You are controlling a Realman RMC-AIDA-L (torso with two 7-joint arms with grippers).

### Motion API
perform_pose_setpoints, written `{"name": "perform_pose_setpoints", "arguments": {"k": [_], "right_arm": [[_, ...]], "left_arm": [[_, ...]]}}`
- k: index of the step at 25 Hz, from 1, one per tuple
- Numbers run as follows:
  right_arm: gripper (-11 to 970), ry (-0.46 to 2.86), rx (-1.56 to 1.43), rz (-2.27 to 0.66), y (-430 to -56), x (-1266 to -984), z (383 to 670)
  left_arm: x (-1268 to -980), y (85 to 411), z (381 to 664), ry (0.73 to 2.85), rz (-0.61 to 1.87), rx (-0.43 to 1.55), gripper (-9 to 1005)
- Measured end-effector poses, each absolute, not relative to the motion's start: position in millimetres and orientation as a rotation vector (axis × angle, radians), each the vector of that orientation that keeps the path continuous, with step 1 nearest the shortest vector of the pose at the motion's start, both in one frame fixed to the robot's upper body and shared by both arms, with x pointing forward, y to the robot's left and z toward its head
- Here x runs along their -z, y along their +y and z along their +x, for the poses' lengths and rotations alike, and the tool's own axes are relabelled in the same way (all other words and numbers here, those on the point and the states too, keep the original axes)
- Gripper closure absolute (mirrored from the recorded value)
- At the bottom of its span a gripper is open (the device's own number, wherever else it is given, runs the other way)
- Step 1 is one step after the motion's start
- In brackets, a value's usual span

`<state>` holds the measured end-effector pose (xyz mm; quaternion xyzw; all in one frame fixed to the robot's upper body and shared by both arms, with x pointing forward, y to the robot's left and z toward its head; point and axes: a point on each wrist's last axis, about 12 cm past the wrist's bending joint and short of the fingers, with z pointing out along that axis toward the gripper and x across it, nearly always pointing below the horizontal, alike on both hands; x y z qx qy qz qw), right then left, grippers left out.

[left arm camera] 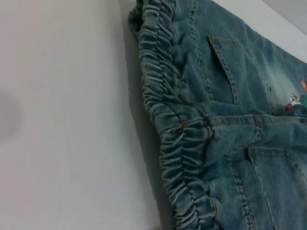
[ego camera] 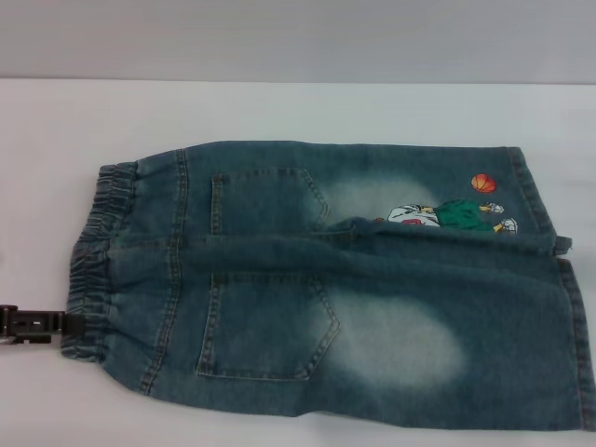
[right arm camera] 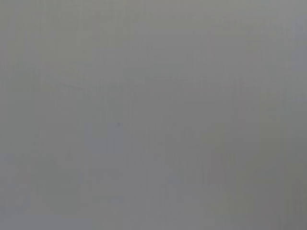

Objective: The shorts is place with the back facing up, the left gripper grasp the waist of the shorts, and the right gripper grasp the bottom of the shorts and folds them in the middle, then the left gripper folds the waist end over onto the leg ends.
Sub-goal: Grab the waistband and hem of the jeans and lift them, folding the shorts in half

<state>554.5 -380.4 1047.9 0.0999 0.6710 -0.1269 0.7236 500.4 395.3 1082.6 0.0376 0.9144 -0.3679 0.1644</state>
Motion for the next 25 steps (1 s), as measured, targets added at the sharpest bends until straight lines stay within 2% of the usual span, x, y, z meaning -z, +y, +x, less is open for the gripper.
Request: {"name": "perform_pose_setpoints", "arguments": {"k": [25], "right_arm": [[266,1.478,0.284,0.223,-382.1,-1048.5,554.1]], "left_arm": [[-1076.9,393.8,496.3,2.621,0.093,1.069,154]]}}
